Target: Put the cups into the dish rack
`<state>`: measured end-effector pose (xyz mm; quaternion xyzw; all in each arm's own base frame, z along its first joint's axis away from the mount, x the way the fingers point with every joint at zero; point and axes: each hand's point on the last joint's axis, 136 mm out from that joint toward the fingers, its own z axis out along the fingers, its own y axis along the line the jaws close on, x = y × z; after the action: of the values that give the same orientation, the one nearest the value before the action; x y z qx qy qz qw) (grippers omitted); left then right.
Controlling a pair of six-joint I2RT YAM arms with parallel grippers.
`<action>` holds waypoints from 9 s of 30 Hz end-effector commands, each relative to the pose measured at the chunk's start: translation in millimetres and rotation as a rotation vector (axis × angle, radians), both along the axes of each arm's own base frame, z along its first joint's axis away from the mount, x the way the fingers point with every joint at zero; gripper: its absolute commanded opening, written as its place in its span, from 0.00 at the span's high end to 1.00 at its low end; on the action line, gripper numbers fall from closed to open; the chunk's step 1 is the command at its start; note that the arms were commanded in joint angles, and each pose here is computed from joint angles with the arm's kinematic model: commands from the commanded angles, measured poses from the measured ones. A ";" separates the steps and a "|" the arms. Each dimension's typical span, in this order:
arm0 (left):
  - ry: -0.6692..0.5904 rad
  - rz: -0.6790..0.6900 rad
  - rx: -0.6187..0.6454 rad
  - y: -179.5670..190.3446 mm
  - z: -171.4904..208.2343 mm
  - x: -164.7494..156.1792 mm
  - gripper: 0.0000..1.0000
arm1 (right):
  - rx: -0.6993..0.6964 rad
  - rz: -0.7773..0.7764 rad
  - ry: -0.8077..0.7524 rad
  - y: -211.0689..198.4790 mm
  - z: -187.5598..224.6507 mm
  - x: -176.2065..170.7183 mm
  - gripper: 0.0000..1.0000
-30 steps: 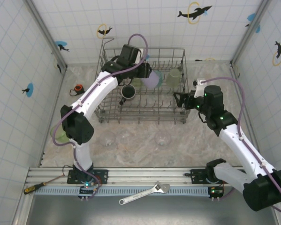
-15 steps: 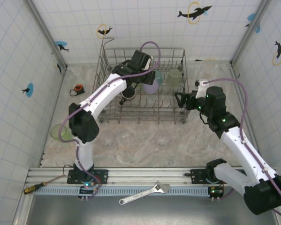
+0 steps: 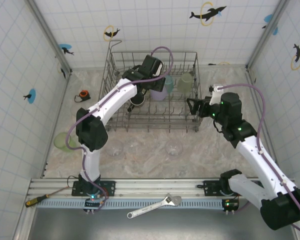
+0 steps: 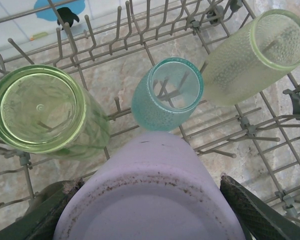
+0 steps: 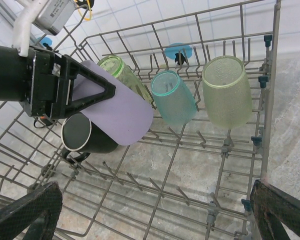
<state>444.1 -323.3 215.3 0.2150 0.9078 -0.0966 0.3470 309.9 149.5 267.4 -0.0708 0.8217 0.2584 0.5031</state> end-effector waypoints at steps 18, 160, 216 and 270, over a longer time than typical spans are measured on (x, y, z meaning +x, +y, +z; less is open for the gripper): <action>0.029 -0.001 0.024 -11.1 -36.7 6.2 1.00 | 0.034 0.021 -0.026 1.0 4.8 -11.1 0.00; 0.200 1.322 -0.004 415.2 -82.8 -212.8 0.03 | 0.068 0.317 0.133 61.4 -52.7 -29.5 0.00; 0.225 1.211 -0.148 417.5 -88.1 -187.4 1.00 | 0.045 0.303 0.127 85.1 -41.9 -26.4 0.00; -0.294 0.617 -0.848 338.1 88.5 -75.0 1.00 | 0.046 0.267 0.158 99.5 -44.5 0.6 0.00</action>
<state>362.7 23.3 279.0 -0.2481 0.7824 -0.2782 0.4990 301.4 243.3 205.6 -0.1530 0.8467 0.3385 0.3809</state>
